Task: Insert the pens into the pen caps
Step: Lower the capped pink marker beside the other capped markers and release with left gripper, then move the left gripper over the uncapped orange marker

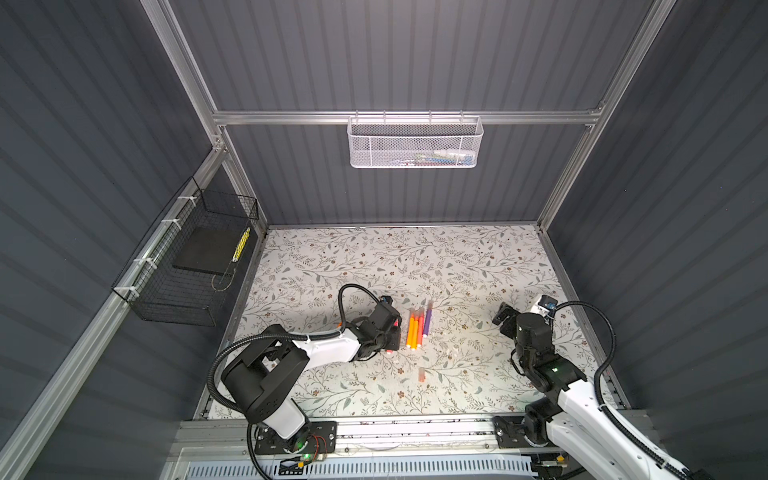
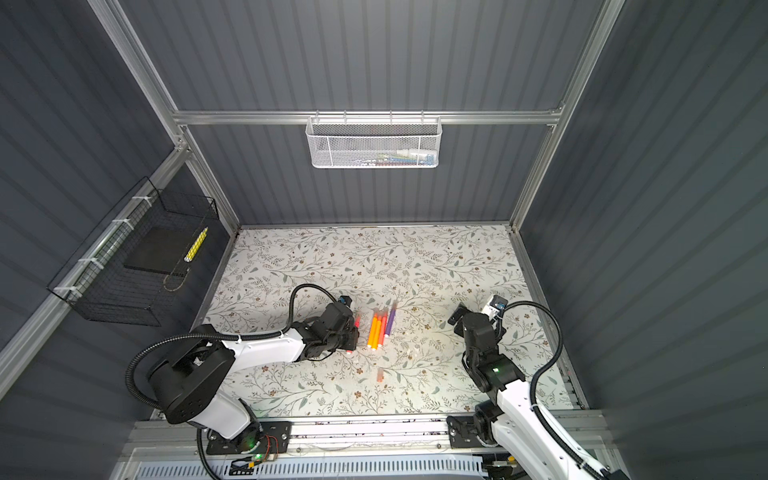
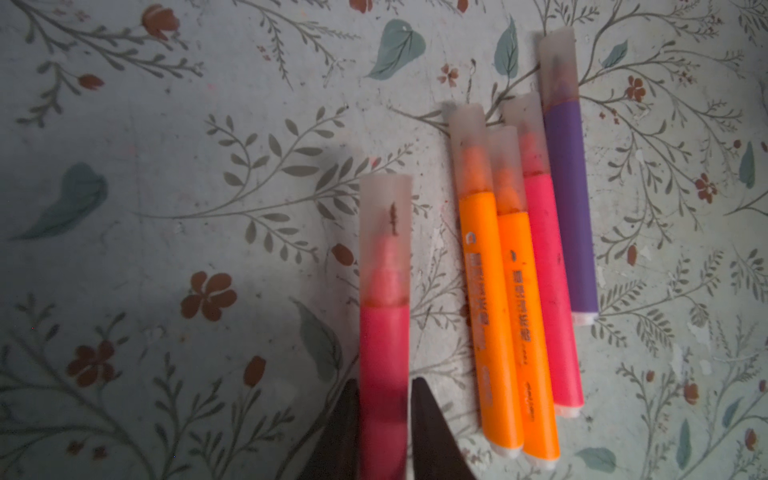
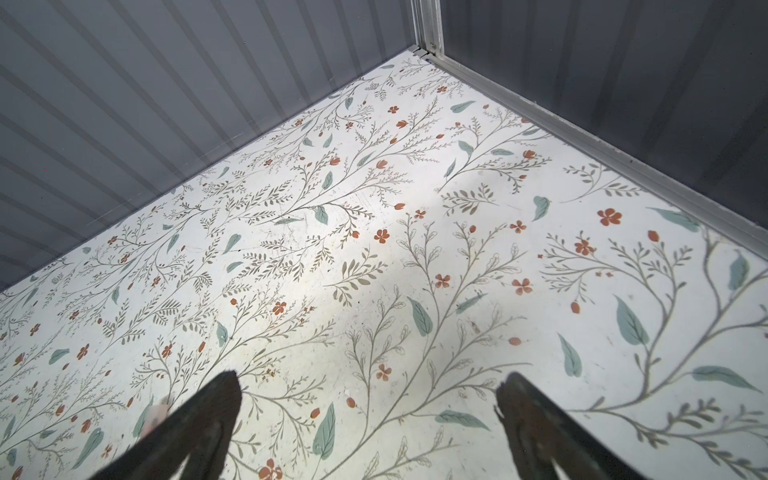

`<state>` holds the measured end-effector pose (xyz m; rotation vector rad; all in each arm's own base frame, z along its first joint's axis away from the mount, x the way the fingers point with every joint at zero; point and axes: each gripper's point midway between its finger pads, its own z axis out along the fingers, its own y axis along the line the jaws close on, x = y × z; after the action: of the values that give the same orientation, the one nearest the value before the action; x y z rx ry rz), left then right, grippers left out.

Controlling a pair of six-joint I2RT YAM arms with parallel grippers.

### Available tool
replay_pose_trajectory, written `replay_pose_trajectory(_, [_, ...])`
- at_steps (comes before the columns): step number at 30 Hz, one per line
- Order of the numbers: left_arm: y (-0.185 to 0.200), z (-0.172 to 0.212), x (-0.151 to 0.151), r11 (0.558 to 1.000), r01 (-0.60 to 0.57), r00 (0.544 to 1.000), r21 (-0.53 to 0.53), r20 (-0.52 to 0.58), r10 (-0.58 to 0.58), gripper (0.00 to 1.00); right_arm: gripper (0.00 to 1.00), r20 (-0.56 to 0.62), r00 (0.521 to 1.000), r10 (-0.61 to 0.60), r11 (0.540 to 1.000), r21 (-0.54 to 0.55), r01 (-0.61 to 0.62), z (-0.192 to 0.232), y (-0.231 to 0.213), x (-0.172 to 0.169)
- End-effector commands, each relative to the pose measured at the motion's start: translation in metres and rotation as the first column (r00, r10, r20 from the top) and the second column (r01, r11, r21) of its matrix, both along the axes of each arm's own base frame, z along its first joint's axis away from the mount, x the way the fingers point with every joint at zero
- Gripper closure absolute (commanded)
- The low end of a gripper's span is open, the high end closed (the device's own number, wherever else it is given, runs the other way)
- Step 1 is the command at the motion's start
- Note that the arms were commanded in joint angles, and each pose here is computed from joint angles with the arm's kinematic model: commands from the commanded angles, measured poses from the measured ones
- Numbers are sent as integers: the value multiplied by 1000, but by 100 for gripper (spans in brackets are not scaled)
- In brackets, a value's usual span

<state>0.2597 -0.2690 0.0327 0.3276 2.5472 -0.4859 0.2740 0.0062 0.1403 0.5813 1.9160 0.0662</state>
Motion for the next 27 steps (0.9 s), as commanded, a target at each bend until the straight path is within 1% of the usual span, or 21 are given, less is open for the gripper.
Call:
replay_pose_trajectory(1, [-5,19,4,1000,4,999,-24,33,-3,69,1,1,1000,3,1000,-13,-3,-1,-1,-1])
replay_pose_trajectory(4, [-6,25,6,1000,8,999,-24,52,-7,62,1,4,1000,4,1000,-12,-3,-1,-2,-2])
replay_pose_trajectory(6, [-2,32,9,1000,-3,998,-12,71,4,62,1,9,1000,4,1000,-10,-3,0,-2,-2])
replay_pose_trajectory(8, [10,47,12,999,-41,992,7,118,40,62,1,10,1000,8,1000,-9,-8,0,-1,-2])
replay_pose_trajectory(10, [30,64,15,995,-100,979,26,182,94,59,1,10,1000,8,1000,-9,-8,0,-1,-2])
replay_pose_trajectory(12, [56,82,17,982,-185,952,41,256,169,54,1,10,1000,9,1000,-9,-9,-1,-1,-2])
replay_pose_trajectory(15, [104,98,15,943,-332,898,30,316,306,48,1,14,1000,12,1000,-5,-12,0,-1,-2])
replay_pose_trajectory(17, [139,98,11,898,-440,850,17,331,410,44,1,17,1000,12,1000,-5,-12,0,-1,-2])
replay_pose_trajectory(19, [164,95,4,856,-518,806,0,334,488,43,1,15,1000,15,1000,-5,-15,0,0,-2])
replay_pose_trajectory(20, [173,92,2,841,-540,793,-9,330,513,43,1,14,1000,14,1000,-5,-14,0,-1,-2])
replay_pose_trajectory(23, [187,77,-2,818,-576,781,2,299,549,43,1,12,1000,19,1000,-4,-19,-1,0,-2])
replay_pose_trajectory(24, [189,72,-3,814,-581,783,11,281,555,43,1,13,1000,19,1000,-4,-19,0,0,-2])
replay_pose_trajectory(25, [187,71,-2,819,-573,793,15,265,549,43,1,14,1000,19,1000,-4,-19,0,0,-2])
replay_pose_trajectory(27, [186,67,0,815,-579,794,27,247,556,43,1,15,1000,20,1000,-3,-20,0,0,-2])
